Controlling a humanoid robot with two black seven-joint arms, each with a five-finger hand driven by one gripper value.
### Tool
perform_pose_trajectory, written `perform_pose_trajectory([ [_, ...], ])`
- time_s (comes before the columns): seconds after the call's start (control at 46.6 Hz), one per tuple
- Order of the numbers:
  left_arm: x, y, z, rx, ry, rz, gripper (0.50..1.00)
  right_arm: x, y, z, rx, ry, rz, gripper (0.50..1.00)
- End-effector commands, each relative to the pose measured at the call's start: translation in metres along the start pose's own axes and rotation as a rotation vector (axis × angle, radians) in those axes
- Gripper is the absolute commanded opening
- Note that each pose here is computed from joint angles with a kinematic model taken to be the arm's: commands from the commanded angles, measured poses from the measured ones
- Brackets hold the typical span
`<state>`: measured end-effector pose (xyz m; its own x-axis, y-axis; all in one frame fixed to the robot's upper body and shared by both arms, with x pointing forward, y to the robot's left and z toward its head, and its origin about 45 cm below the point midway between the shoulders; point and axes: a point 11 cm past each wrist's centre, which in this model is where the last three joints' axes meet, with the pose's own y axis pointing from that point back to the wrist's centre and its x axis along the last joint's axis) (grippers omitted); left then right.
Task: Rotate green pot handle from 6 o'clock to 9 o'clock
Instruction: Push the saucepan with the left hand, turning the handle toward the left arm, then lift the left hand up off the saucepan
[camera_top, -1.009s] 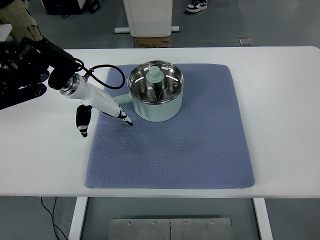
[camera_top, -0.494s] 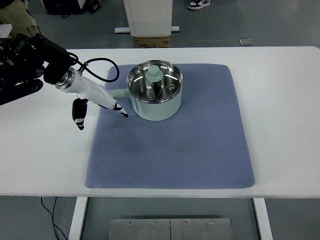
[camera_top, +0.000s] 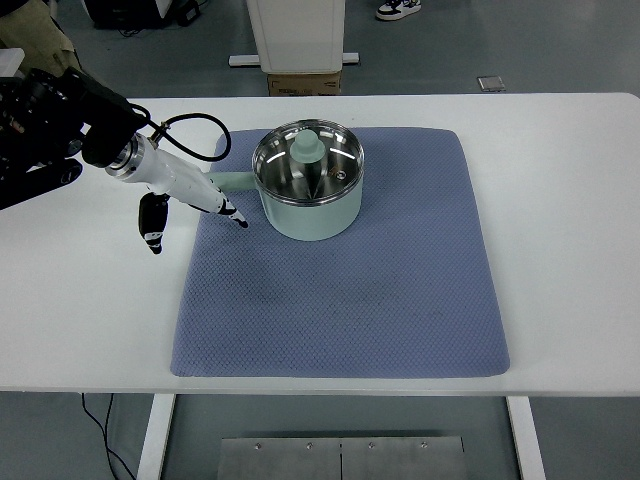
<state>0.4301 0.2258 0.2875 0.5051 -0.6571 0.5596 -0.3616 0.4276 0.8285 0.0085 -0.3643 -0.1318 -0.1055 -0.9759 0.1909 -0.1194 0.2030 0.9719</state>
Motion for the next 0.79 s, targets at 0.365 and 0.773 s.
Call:
perform_pose_trajectory([
  [0.365,-0.001,0.001,-0.007,0.025,-0.018,0.01,1.0,0.0,0.0,0.0,0.0,0.001,0.0,1.0],
  [0.773,-0.009,-0.011,0.024,-0.086,-0.008,-0.023,1.0,0.0,0.0,0.0,0.0,-0.001,0.0,1.0],
])
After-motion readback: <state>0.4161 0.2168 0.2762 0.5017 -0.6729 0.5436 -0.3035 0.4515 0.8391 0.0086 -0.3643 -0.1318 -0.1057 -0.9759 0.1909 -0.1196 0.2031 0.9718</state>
